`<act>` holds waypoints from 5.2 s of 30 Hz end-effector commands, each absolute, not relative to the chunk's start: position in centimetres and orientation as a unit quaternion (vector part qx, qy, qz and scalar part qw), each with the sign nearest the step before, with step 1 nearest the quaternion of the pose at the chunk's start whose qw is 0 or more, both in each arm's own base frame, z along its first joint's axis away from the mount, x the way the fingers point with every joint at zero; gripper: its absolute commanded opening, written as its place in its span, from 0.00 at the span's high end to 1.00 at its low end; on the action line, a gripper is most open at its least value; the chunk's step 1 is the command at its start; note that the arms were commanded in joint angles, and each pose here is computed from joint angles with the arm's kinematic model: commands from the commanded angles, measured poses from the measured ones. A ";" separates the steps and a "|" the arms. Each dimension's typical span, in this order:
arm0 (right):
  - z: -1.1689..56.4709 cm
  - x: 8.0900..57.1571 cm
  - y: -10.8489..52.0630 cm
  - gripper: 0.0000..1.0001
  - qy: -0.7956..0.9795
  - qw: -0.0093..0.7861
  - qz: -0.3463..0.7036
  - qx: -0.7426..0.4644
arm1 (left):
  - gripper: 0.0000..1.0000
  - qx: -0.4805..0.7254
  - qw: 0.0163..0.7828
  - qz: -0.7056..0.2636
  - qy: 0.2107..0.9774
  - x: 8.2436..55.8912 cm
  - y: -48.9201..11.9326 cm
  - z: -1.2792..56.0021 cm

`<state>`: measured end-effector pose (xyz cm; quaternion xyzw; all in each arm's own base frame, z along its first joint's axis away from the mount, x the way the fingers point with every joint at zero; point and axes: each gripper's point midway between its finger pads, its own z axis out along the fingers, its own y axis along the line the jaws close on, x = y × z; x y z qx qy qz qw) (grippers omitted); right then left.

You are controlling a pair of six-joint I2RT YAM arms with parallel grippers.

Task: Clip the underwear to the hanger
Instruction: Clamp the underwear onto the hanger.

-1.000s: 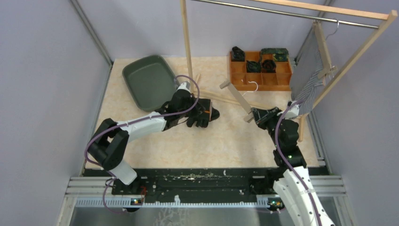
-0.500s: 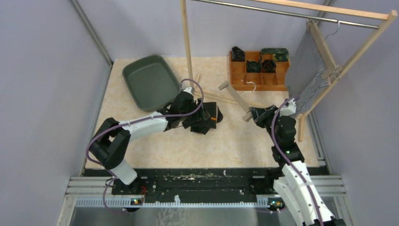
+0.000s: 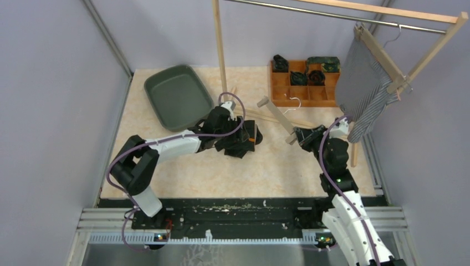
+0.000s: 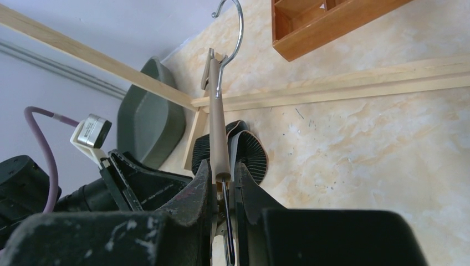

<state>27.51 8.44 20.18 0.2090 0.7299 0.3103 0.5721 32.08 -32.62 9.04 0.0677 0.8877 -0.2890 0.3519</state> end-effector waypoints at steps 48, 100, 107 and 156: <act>22.1 30.9 10.3 1.00 0.565 0.594 0.472 0.324 | 1.00 0.014 0.356 -0.492 0.795 32.7 -39.0 18.4; 20.2 32.4 12.5 1.00 0.496 0.549 0.543 0.397 | 1.00 0.018 0.347 -0.553 0.757 32.4 -41.2 20.9; 20.7 32.4 12.4 1.00 0.483 0.555 0.549 0.397 | 1.00 0.019 0.347 -0.554 0.756 32.3 -41.2 21.0; 23.9 32.8 12.2 1.00 0.450 0.590 0.559 0.371 | 1.00 0.047 0.299 -0.512 0.804 31.8 -42.3 20.2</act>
